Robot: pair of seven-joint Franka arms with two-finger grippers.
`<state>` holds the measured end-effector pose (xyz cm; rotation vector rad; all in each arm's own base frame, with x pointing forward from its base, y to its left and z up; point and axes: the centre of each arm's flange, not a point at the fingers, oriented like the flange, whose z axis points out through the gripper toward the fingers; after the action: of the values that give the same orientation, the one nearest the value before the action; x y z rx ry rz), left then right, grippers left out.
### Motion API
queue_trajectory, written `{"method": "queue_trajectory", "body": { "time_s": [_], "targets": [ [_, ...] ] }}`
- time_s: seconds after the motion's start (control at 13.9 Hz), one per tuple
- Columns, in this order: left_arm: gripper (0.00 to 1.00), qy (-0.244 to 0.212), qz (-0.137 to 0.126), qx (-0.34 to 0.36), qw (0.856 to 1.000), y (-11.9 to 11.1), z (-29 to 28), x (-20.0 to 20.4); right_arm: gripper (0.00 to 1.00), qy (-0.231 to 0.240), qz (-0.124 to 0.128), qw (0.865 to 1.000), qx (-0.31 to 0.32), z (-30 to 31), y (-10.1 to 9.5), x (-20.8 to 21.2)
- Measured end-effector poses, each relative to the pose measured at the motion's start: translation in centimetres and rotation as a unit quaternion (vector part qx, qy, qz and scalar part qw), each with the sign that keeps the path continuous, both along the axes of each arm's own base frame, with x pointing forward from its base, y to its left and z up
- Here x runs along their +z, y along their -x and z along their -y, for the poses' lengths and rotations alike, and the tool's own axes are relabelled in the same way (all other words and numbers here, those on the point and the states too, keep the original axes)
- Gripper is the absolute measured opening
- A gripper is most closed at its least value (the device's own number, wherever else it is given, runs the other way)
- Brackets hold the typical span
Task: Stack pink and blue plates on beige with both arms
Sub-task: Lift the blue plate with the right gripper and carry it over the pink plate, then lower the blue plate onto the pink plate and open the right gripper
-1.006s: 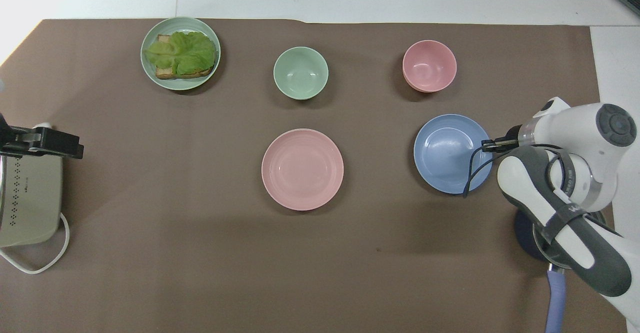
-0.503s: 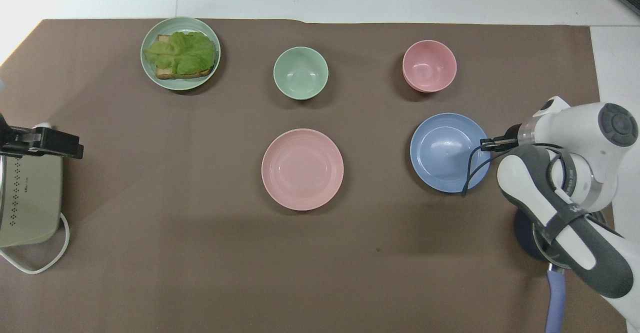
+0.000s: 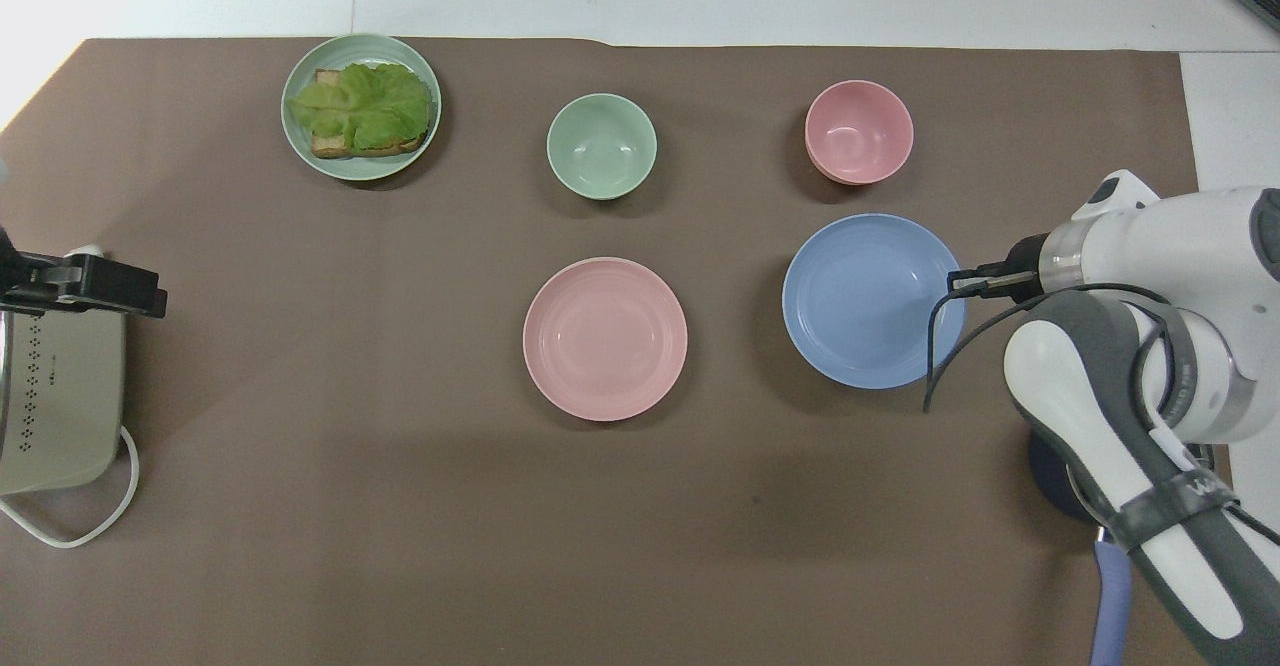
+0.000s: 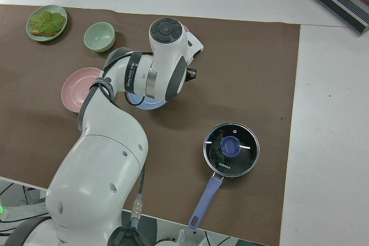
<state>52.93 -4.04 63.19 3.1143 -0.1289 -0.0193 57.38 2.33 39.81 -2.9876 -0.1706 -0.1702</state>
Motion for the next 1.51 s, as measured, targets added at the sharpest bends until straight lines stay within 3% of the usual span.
{"method": "queue_trajectory", "body": {
  "time_s": [0.36, 0.57, 0.86, 1.15, 1.51],
  "targets": [
    [1.00, 0.000, 0.000, 0.000, 1.000, 0.0, 0.0, 0.0, 0.04, -0.014, -0.019, 0.999, -0.040, -11.3, 1.5, 0.1],
    [1.00, 0.000, 0.000, 0.000, 1.000, 0.0, 0.0, 0.0, 0.04, -0.027, -0.006, 0.997, -0.066, -17.2, 2.6, 0.1],
    [1.00, 0.000, 0.000, 0.000, 1.000, 0.0, 0.0, 0.0, 0.04, -0.039, -0.019, 0.994, -0.097, -23.8, 3.8, -1.5],
    [1.00, 0.000, 0.000, 0.000, 1.000, 0.0, 0.0, 0.0, 0.04, -0.042, -0.034, 0.992, -0.116, -26.7, 2.9, -3.5],
    [1.00, 0.000, 0.000, 0.000, 1.000, 0.0, 0.0, 0.0, 0.04, -0.034, -0.050, 0.992, -0.112, -27.8, 3.1, -5.7]
  ]
}}
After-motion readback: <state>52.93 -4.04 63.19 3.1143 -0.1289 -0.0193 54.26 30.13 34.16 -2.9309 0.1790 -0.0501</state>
